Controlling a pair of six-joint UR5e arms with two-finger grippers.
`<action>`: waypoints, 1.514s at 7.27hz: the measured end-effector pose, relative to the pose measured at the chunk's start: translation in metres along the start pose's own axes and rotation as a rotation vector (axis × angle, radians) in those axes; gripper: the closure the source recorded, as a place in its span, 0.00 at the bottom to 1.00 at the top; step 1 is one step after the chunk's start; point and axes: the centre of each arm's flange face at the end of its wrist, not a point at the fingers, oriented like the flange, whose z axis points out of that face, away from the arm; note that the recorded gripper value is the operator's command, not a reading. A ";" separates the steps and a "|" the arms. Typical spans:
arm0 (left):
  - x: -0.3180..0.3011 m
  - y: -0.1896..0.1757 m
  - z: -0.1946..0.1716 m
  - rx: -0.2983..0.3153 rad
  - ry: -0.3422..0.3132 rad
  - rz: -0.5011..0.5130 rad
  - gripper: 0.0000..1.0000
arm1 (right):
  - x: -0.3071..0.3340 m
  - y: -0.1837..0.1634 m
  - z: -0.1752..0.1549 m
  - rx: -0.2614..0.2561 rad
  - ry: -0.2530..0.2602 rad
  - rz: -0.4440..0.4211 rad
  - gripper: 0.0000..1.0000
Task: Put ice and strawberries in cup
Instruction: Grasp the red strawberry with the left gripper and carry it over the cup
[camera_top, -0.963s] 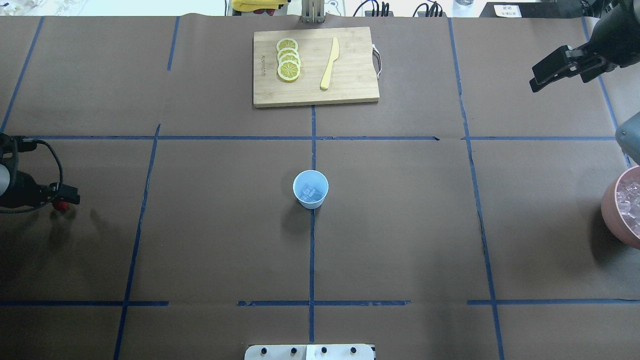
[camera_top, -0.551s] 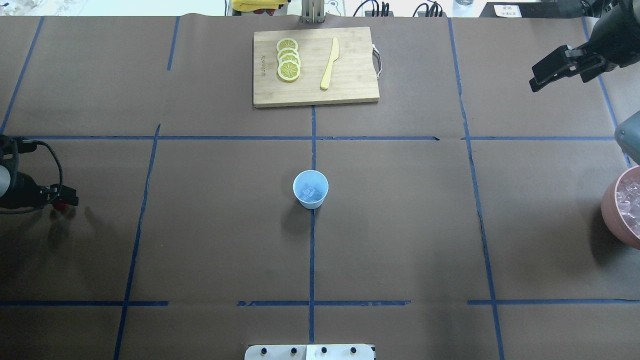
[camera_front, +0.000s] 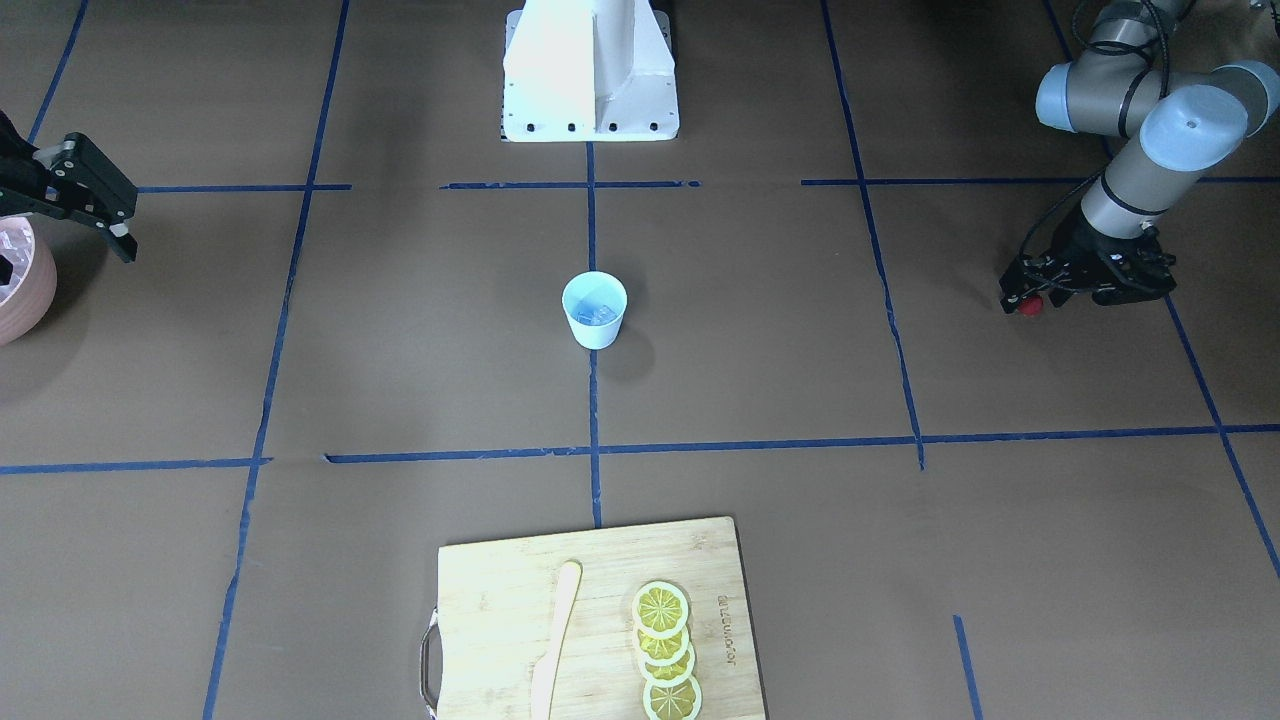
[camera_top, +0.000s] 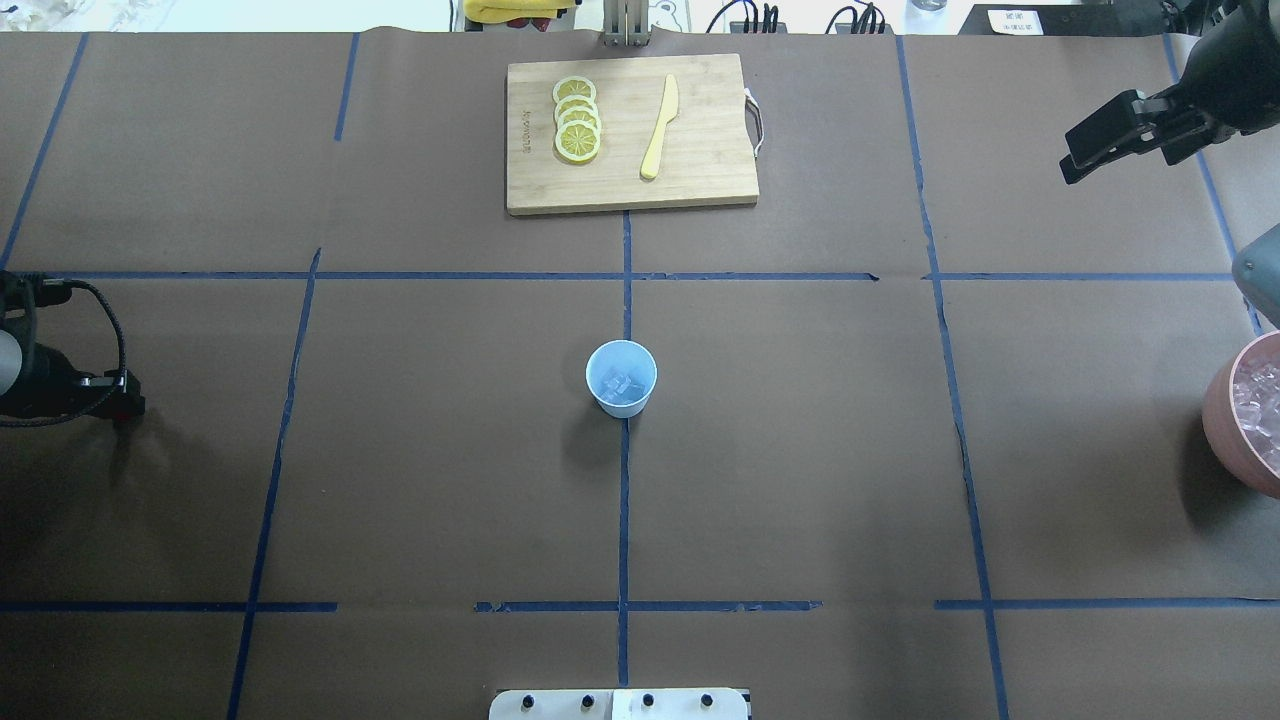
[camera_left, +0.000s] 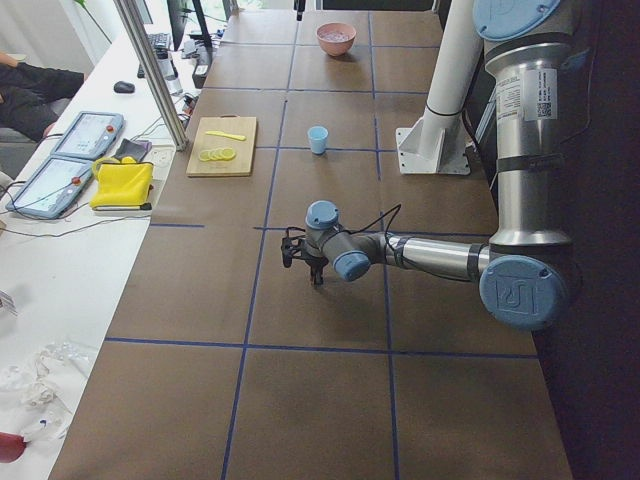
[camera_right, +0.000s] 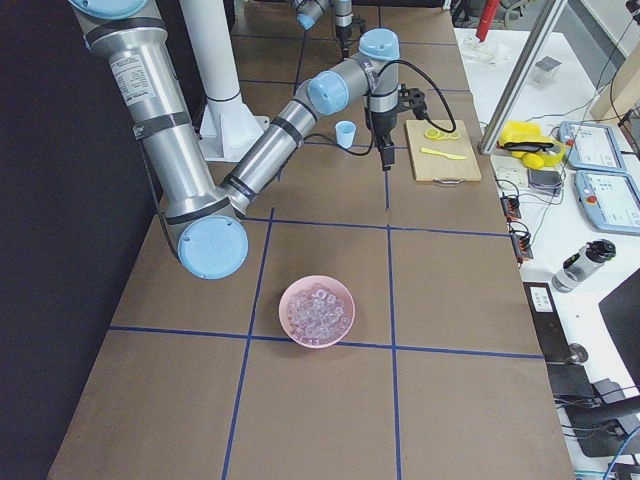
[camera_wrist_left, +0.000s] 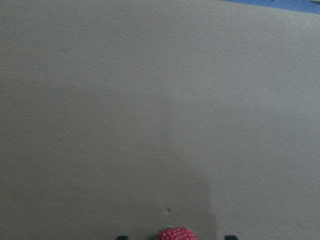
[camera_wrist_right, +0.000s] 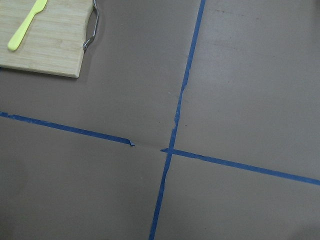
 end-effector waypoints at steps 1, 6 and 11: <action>0.002 0.000 -0.002 0.003 0.004 0.000 0.96 | 0.001 0.000 -0.001 0.000 -0.002 0.001 0.01; 0.098 -0.013 -0.074 -0.002 0.008 -0.015 0.98 | 0.068 0.017 -0.013 -0.016 -0.021 0.019 0.01; 0.399 0.017 -0.159 -0.084 0.081 -0.187 0.99 | 0.243 0.081 0.020 -0.050 -0.047 0.019 0.01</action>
